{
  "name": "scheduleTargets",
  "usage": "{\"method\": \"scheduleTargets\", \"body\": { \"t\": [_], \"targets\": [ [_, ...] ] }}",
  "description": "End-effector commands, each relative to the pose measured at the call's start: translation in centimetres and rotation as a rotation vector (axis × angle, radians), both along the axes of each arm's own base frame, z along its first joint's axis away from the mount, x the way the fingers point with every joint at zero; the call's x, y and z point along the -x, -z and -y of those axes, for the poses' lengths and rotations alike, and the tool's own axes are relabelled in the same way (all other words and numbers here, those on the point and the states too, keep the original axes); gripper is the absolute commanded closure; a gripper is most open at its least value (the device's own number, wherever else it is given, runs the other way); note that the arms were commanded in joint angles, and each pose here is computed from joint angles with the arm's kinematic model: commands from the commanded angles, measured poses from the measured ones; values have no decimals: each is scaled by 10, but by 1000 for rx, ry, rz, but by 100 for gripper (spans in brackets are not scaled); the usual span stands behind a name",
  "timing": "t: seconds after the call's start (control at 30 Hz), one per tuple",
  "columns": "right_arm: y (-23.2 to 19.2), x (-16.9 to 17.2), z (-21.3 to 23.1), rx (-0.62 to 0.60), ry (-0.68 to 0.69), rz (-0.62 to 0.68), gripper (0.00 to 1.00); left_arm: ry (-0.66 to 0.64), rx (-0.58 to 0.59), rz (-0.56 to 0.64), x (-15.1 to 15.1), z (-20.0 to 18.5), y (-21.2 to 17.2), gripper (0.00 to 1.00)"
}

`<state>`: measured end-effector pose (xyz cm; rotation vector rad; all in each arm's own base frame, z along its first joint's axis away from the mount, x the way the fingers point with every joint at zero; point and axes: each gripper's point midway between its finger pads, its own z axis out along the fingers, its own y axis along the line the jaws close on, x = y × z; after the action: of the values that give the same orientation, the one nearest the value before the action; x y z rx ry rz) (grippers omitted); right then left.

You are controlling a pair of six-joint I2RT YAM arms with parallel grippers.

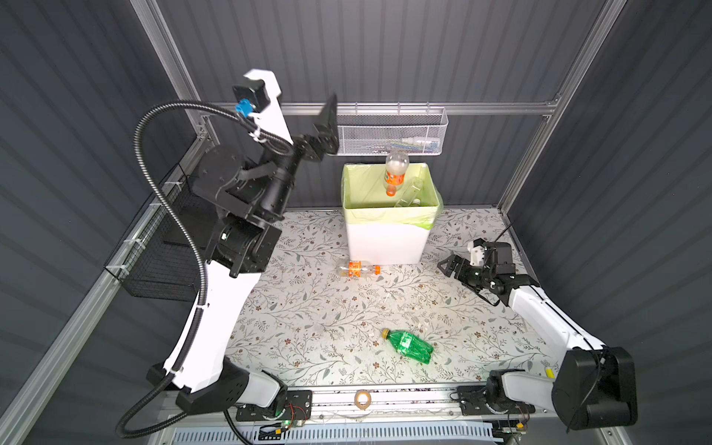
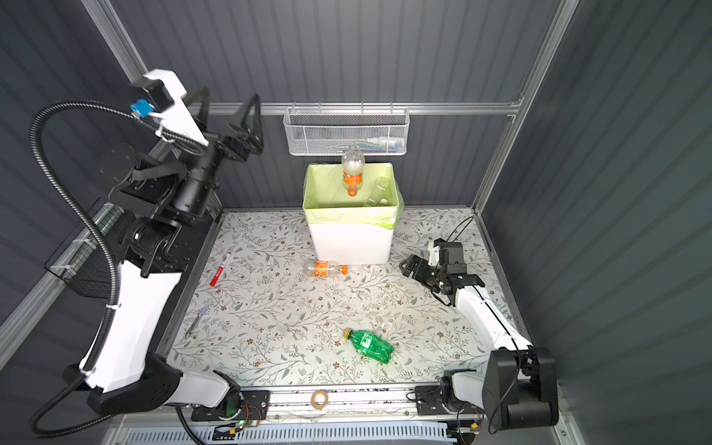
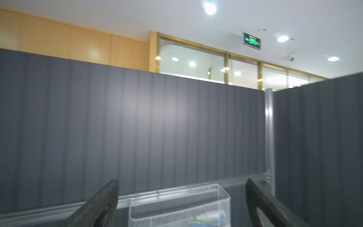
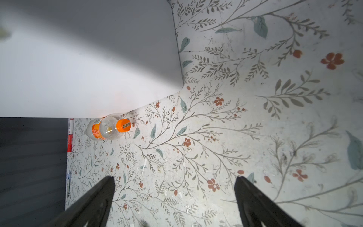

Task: Throw the plastic bottles in the bin
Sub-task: 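Grasp the green yellow-capped soda bottle with the right gripper while the left arm returns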

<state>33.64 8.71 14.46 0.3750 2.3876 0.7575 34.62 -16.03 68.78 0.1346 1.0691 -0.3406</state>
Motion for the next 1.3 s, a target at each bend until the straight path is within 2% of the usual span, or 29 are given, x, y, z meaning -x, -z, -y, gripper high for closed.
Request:
{"method": "scheduleTargets", "body": {
  "t": [0.0, 0.13, 0.2, 0.27, 0.37, 0.5, 0.6, 0.8, 1.07, 1.27],
  "targets": [
    [-3, 9, -5, -36, -11, -1, 3, -89, -77, -415, -125, 13, 153, 0],
    [4, 18, 0, 18, -22, -17, 3, -74, -84, -503, -121, 6, 216, 0],
    [7, 22, -8, 29, -84, -23, 3, -81, -103, -587, -116, -3, 257, 0],
    [4, 27, -32, 44, -223, -13, 2, -89, -99, -714, -114, -19, 306, 1],
    [13, 40, -65, 182, -404, -54, 2, -89, -33, -914, -104, -48, 387, 4],
    [25, 65, -98, 275, -624, -117, 3, -113, 3, -1045, -78, -67, 455, 4],
    [32, 87, -111, 294, -722, -167, 3, -108, 50, -1123, -62, -76, 495, 4],
    [49, 128, -117, 428, -862, -238, 2, -94, 79, -1164, -53, -83, 523, 4],
    [59, 163, -133, 467, -924, -312, 1, -19, 113, -1199, -56, -72, 545, 5],
    [83, 183, -142, 591, -985, -373, 1, 23, 131, -1216, -56, -64, 553, 5]
  ]
}}
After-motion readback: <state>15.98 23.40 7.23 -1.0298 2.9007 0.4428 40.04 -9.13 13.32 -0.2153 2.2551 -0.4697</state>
